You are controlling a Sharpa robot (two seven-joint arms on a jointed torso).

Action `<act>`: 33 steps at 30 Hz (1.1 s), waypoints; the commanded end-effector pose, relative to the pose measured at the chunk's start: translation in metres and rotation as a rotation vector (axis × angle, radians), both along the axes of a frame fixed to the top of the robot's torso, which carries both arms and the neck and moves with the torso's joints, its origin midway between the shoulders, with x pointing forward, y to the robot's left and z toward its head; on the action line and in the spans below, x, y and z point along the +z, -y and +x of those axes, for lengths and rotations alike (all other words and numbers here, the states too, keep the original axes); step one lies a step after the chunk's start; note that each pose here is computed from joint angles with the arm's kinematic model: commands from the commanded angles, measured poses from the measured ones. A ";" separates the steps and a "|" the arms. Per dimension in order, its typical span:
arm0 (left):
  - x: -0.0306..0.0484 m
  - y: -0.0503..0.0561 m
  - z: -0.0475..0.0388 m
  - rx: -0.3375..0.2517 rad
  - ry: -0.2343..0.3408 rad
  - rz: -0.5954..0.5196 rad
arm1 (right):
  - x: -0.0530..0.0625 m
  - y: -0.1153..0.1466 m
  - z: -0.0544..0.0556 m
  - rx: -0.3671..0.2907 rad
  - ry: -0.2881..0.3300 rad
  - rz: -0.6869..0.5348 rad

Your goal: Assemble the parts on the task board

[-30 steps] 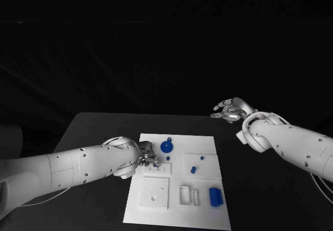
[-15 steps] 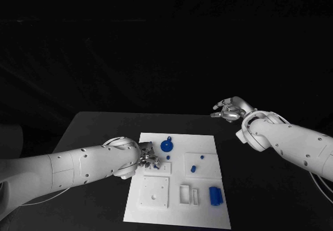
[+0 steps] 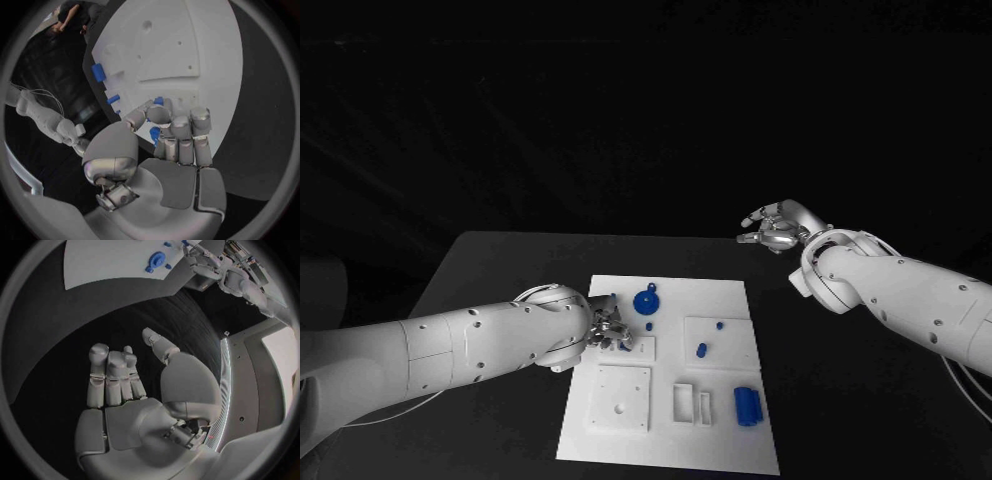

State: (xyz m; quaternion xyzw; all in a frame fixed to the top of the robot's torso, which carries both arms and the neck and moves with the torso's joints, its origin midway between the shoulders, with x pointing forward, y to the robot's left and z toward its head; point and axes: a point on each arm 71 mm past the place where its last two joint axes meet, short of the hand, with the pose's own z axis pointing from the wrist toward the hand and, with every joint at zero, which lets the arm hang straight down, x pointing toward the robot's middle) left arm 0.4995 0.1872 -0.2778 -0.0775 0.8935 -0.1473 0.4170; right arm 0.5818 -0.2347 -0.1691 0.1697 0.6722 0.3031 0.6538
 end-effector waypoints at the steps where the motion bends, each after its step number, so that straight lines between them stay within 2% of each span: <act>1: -0.0035 0.002 -0.0026 -0.020 -0.019 0.009 | 0.000 -0.003 0.000 0.016 -0.006 -0.002; 12: -0.0054 0.004 -0.0031 -0.028 -0.029 0.013 | 0.000 -0.004 0.000 0.018 -0.007 -0.002; 22: -0.0074 0.007 -0.0065 -0.059 -0.063 0.021 | 0.000 -0.004 0.000 0.020 -0.009 -0.002; 33: -0.0069 0.008 -0.0054 -0.055 -0.052 0.015 | -0.001 -0.006 0.000 0.022 -0.009 -0.001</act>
